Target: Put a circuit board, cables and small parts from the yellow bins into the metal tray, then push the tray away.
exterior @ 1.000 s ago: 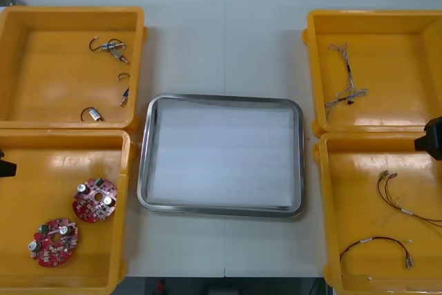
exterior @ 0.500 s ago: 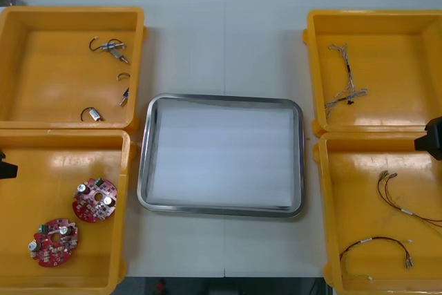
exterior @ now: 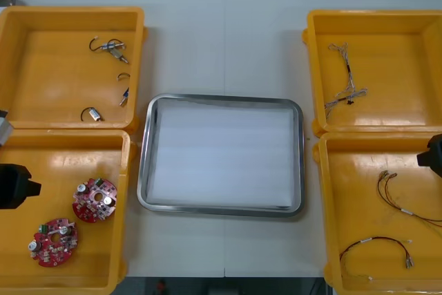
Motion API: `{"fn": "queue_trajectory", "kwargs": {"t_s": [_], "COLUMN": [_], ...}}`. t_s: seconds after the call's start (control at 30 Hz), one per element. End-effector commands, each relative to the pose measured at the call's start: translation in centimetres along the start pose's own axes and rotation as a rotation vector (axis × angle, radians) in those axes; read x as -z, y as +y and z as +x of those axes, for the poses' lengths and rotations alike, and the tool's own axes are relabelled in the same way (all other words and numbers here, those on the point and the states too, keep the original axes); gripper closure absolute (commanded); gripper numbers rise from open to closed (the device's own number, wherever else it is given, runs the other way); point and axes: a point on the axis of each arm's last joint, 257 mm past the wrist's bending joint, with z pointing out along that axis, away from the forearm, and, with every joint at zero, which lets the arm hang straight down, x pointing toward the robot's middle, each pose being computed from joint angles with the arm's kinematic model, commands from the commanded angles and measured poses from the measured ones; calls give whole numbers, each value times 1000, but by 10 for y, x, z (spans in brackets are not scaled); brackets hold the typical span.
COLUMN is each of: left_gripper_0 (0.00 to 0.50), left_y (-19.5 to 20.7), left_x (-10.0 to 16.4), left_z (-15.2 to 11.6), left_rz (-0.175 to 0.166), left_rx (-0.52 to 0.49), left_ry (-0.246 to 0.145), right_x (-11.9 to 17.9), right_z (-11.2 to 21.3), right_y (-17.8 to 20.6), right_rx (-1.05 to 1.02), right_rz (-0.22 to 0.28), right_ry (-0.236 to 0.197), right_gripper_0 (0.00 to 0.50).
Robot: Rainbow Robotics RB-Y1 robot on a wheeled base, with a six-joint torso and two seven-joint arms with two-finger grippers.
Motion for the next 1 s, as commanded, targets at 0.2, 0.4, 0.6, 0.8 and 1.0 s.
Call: {"fn": "queue_trajectory", "kwargs": {"t_s": [0.2,0.4,0.6,0.8,1.0], "left_gripper_0": [0,0,0,0,0], "left_y": [1,3,6,4,0], "left_x": [-24,-35,-52,-72,-80], "left_z": [34,42,45,48,57], "left_rz": [-39,-60,-77,-53,-46], "left_rx": [4,-5,-7,8,9], "left_ry": [44,56,56,51,67], "right_x": [-4,-16,-30,-48,-63], "right_z": [21,28,39,53,66], "right_y": [-23,-21,-19,-24,-29], "right_rx": [294,463,598,680,724], "right_rz": [54,51,48,12,-35], "right_ry": [-22,-41,-44,-21,8], "right_gripper_0": [0,0,0,0,0]}}
